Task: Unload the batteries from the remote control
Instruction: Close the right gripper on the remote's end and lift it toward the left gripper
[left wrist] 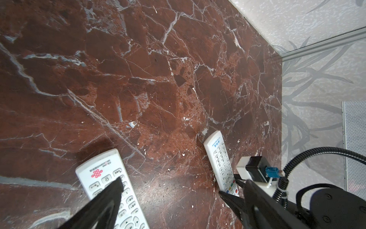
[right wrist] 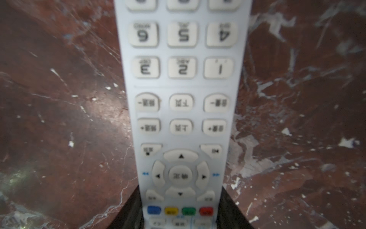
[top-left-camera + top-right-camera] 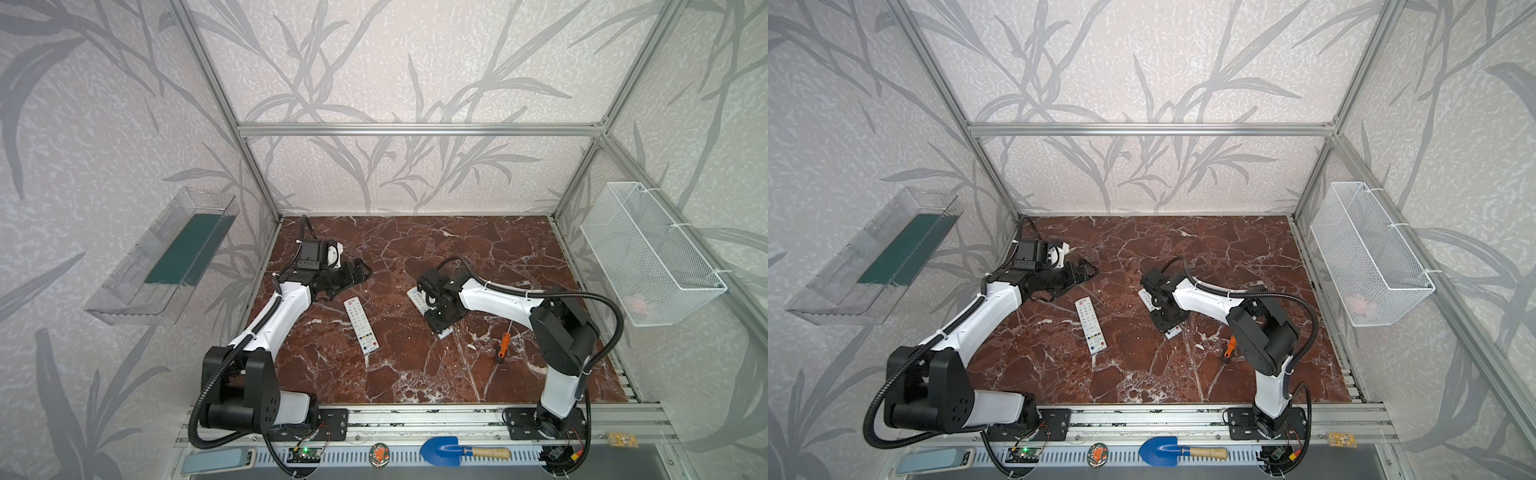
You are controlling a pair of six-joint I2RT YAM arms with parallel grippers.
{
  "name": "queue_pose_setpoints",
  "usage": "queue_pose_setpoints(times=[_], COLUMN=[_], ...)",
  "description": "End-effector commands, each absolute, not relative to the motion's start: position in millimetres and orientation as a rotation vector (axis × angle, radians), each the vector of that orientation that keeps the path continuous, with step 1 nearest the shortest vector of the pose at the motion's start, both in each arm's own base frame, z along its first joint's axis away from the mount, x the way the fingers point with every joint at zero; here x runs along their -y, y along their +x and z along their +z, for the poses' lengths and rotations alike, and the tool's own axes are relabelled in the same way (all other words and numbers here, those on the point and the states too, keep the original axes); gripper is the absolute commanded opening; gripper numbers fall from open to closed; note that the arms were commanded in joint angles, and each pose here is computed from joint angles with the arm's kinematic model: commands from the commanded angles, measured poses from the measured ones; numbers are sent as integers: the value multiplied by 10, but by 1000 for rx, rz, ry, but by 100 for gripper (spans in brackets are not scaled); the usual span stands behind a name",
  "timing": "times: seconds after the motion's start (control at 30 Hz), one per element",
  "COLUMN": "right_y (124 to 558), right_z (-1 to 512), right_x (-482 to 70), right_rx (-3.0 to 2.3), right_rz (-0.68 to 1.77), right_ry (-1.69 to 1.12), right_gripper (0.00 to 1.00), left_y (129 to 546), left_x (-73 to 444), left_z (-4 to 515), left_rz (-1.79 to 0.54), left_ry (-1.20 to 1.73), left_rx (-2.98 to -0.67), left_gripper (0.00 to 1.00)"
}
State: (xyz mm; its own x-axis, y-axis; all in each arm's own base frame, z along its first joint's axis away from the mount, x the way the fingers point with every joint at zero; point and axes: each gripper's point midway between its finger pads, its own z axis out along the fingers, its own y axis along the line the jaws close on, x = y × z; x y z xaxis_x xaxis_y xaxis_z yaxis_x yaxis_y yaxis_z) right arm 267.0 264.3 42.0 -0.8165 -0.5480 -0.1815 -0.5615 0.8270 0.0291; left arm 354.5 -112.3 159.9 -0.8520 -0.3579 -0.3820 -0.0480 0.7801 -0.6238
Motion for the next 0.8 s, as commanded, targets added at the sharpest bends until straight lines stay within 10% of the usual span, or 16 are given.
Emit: queue_pose_setpoints(times=[0.0,0.77], right_y=[2816,2745], right_z=[1007,2168], right_x=[-2765,-3267], right_rx=[-2686,-2546], right_rz=[185,793], right_ry=[-884,-897], right_gripper=[25,21], left_y=[3645,3720], left_x=[1246,2049], left_z=[1818,2449], left_rz=[-951,-1171], left_ry=[-267,6], left_rx=[-2430,-2300], left_gripper=[96,82])
